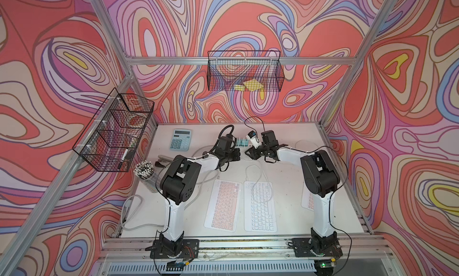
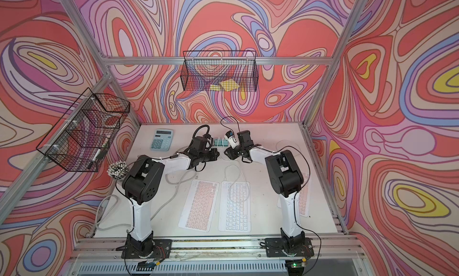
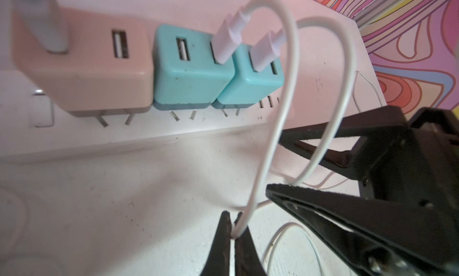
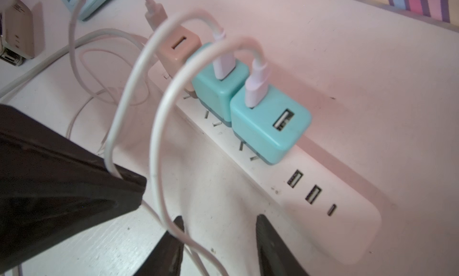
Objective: Unplug the wireless keyboard
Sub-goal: Move the keyboard to the center of the board.
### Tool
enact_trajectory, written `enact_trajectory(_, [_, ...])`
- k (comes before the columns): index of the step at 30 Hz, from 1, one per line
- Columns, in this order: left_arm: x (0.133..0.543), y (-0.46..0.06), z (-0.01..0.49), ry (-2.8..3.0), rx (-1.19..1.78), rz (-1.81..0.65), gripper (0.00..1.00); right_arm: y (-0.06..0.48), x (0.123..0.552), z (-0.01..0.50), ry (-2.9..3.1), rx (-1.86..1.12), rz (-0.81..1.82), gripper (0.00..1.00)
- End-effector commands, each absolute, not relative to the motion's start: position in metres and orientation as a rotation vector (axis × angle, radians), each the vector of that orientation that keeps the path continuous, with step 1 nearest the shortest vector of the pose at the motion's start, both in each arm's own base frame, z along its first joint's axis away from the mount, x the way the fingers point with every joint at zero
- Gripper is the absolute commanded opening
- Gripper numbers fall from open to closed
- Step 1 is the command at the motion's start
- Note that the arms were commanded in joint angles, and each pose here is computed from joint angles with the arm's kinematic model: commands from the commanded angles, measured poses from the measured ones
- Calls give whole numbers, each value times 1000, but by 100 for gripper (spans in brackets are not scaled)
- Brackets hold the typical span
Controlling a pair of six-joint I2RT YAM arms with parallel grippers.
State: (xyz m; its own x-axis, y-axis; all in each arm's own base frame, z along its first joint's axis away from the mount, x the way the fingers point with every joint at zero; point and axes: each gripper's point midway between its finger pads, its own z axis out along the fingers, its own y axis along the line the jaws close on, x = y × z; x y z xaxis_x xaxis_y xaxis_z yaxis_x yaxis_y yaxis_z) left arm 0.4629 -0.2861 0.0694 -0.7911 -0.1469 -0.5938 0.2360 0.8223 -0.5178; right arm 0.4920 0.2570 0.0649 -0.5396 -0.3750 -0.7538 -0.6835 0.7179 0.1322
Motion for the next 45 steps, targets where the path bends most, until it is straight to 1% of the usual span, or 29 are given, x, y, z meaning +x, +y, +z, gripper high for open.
enact_trajectory(1, [458, -276, 83, 2369, 41, -764, 0, 260, 503, 66, 2184, -817, 509, 45])
enact_trajectory(3, [457, -275, 84, 2368, 40, -763, 0, 258, 507, 63, 2206, -803, 490, 40])
enact_trajectory(7, [458, -274, 84, 2369, 31, -773, 0, 253, 513, 66, 2225, -806, 438, 35])
enact_trajectory(9, [458, -277, 85, 2367, 35, -792, 0, 246, 516, 66, 2229, -858, 355, 33])
enact_trajectory(15, [463, -283, 84, 2366, 11, -826, 0, 228, 518, 54, 2214, -1045, 161, 33])
enact_trajectory(22, [467, -291, 85, 2358, -18, -886, 0, 218, 536, 61, 2175, -1058, 243, 36])
enact_trajectory(24, [467, -292, 85, 2355, -33, -906, 3, 218, 538, 59, 2162, -1080, 249, 38])
enact_trajectory(26, [467, -294, 85, 2353, -46, -922, 9, 221, 540, 64, 2131, -1101, 277, 41])
enact_trajectory(30, [467, -295, 89, 2349, -62, -941, 17, 227, 545, 75, 2068, -1121, 338, 45])
enact_trajectory(36, [460, -285, 93, 2355, -106, -922, 35, 247, 544, 78, 1984, -1189, 463, 50])
enact_trajectory(41, [455, -275, 100, 2357, -177, -962, 39, 256, 541, 73, 1920, -1279, 510, 53])
enact_trajectory(45, [454, -269, 102, 2359, -220, -976, 39, 260, 546, 70, 1877, -1312, 502, 54])
